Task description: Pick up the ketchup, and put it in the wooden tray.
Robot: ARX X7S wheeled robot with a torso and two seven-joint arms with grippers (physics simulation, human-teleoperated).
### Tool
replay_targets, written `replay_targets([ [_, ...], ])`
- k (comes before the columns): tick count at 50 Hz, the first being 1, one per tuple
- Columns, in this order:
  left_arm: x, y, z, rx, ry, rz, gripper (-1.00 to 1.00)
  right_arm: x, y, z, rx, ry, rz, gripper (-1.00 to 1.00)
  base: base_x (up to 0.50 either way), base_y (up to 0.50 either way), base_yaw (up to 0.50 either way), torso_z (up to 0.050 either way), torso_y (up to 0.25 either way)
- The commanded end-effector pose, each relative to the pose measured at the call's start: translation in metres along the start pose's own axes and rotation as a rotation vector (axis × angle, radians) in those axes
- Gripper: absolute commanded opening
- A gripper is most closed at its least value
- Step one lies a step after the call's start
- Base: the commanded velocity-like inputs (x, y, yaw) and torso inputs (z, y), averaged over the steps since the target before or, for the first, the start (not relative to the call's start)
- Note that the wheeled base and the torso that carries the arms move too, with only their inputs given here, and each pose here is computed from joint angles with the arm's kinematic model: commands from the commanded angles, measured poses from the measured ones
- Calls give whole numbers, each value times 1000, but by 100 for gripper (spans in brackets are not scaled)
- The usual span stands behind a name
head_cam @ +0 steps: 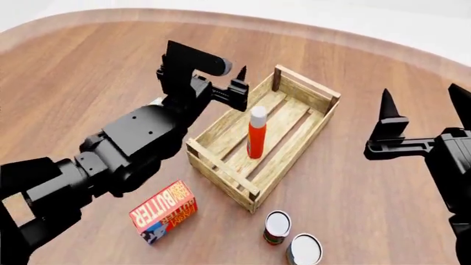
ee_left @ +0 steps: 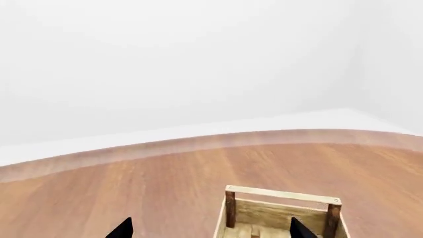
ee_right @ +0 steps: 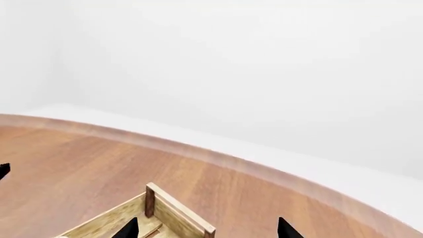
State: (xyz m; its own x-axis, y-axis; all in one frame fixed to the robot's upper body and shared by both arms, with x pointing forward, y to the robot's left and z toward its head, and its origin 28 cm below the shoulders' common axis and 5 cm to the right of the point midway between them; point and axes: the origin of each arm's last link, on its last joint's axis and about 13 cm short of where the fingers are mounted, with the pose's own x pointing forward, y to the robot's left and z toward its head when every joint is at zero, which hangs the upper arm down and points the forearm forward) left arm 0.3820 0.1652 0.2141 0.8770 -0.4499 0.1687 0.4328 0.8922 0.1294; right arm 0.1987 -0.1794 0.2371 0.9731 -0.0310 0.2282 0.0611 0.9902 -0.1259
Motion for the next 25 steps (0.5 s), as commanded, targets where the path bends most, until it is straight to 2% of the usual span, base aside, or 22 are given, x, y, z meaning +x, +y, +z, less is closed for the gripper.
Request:
replay_targets([
  [1,-123,-4,31,-47,-7,-82,100,-5,2,4,-6,-13,18,100,0,0,0,-6,37],
  [10,-148,-8,34,-73,6,-86,100,-6,4,5,-6,-20,28,100,0,0,0,-4,18],
  [25,-165,-9,42,-106,0,-78,100,-10,7,4,0,-25,33,100,0,0,0,0,0],
])
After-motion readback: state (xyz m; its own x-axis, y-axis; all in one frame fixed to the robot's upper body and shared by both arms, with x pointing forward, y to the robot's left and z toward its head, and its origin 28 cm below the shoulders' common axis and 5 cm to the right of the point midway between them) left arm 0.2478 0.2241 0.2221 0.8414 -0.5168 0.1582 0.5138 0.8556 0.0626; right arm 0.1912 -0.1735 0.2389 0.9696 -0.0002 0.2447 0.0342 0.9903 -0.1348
